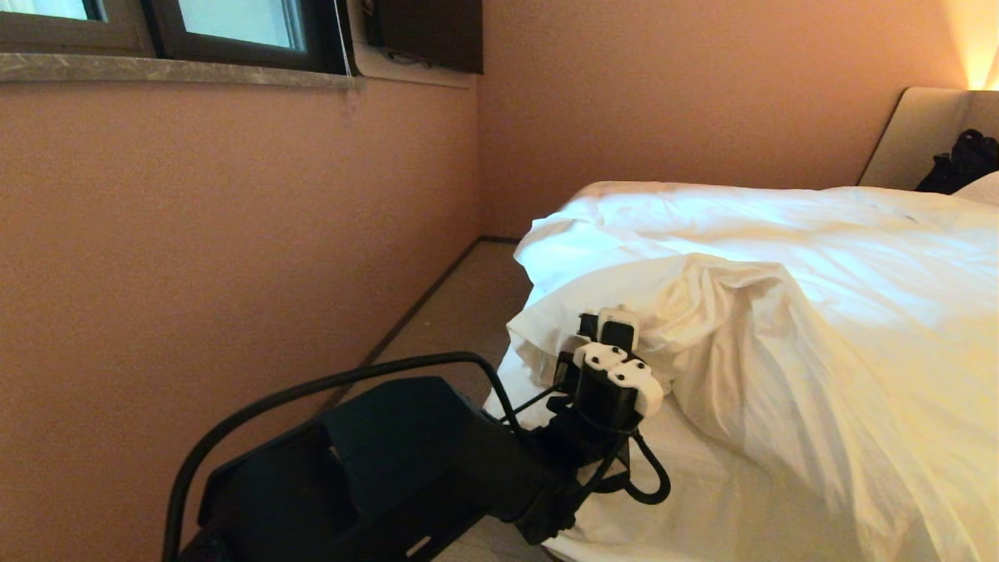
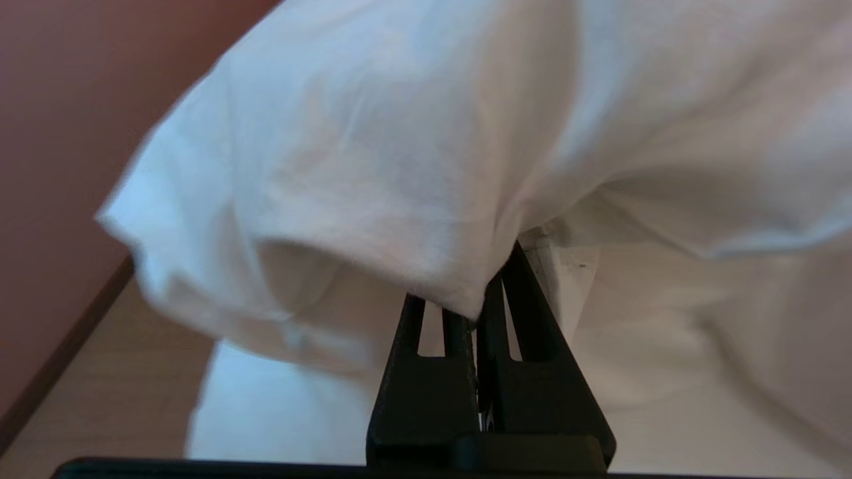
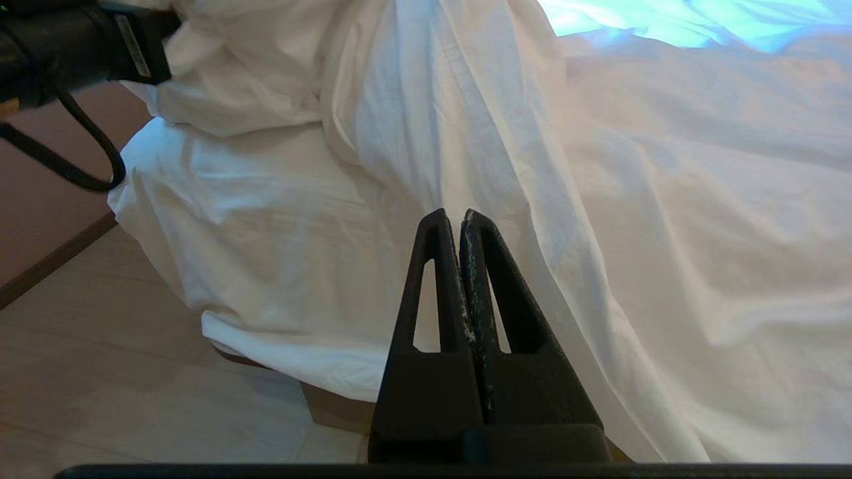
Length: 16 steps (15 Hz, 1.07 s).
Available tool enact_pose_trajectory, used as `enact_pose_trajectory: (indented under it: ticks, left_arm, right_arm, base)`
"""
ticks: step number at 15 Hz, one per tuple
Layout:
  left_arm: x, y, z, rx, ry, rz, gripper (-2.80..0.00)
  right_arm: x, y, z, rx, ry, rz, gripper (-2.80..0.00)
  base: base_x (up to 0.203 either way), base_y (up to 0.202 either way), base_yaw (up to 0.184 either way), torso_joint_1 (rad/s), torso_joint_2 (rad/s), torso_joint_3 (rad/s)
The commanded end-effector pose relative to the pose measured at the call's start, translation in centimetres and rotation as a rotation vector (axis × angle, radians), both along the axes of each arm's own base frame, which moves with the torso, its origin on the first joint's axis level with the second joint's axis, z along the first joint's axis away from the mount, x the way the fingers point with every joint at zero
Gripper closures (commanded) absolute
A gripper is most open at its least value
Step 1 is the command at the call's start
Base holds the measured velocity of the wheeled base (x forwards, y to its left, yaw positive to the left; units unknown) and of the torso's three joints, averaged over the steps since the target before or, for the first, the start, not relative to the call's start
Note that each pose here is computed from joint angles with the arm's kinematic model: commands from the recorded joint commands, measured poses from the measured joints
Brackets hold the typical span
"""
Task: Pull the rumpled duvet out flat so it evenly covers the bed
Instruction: Flatten the corners of the folded blanket
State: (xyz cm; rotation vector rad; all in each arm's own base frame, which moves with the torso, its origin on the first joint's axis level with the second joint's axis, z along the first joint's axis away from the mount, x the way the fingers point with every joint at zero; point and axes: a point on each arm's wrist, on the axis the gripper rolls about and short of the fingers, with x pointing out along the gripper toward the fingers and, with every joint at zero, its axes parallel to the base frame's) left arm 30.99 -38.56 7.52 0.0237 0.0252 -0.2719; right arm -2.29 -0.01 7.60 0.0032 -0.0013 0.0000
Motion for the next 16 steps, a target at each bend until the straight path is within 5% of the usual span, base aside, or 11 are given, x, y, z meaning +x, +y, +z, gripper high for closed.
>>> enact_pose_trajectory:
  ticks: [1,16]
  left_arm:
    - [0.6,0.9,0.0,0.004,0.005,0.019,0.0]
    - [0.3,8.1,4.8,0.006,0.034,-0.169,0.0]
  right_arm:
    - [0.0,0.0,0.0,0.0,0.0,0.001,0.0]
    - [0.0,0.0,0.0,0.0,0.0,0.0,0.0]
  base:
    - [0.0,0.0,0.0,0.0,0.0,0.0]
    - [0.0,0.0,0.0,0.0,0.0,0.0]
